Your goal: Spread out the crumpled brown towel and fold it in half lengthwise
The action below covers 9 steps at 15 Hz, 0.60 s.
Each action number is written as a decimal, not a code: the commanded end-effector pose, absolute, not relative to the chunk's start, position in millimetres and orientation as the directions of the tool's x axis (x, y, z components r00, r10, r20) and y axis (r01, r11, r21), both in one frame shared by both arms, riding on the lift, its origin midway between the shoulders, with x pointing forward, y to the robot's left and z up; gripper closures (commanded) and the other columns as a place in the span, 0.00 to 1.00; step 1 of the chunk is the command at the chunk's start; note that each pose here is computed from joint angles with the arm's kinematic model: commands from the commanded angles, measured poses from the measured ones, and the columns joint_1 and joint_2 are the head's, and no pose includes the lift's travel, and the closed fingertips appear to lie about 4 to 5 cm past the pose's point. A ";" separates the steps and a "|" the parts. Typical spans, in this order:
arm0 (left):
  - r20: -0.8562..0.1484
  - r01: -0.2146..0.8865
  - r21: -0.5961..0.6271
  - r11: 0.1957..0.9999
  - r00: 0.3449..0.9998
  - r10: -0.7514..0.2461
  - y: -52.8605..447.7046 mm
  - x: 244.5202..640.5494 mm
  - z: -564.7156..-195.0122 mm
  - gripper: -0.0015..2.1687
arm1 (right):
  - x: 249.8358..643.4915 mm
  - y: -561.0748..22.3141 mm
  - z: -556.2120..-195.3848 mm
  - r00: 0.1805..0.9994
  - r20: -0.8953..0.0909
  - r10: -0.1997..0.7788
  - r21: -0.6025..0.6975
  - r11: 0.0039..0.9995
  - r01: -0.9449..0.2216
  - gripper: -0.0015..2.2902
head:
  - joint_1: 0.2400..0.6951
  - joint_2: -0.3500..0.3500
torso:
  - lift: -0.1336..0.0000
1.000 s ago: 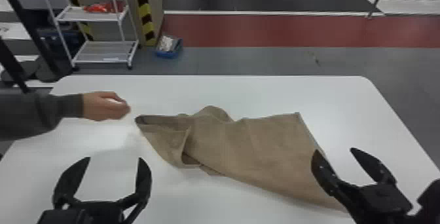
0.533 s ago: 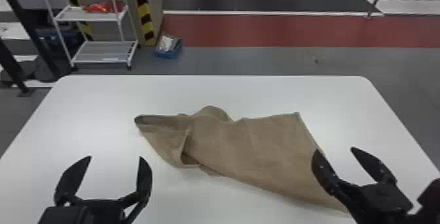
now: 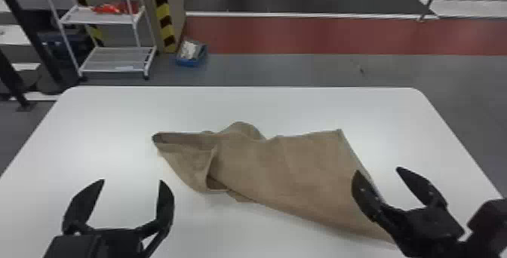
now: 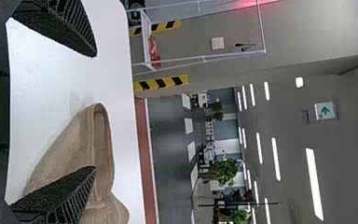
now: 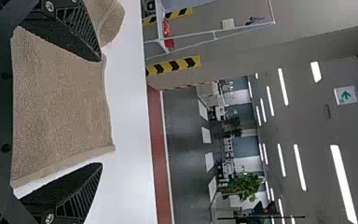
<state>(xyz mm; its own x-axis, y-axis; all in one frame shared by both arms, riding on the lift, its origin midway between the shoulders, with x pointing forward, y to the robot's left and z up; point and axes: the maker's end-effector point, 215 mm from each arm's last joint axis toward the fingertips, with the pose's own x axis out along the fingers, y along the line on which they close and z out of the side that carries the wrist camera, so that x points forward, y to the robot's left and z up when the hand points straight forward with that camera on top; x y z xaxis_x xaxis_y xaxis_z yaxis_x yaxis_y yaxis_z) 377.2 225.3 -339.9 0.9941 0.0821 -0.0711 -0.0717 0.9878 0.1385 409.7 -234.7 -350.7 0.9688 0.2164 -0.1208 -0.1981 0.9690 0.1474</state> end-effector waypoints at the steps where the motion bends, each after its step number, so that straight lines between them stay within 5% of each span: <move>1: -0.073 -0.075 0.137 0.988 0.994 0.085 225.5 377.3 -340.0 0.00 | 415.0 -207.7 -346.5 0.960 -0.110 0.257 0.132 0.961 -0.242 0.04 | 1.00 0.48 | 0.07; 9: -0.035 -0.124 0.160 0.979 0.991 0.131 254.1 379.2 -311.4 0.00 | 424.2 -47.2 -342.4 0.864 -0.093 0.494 0.011 0.869 -0.495 0.04 | 1.00 0.76 | 0.07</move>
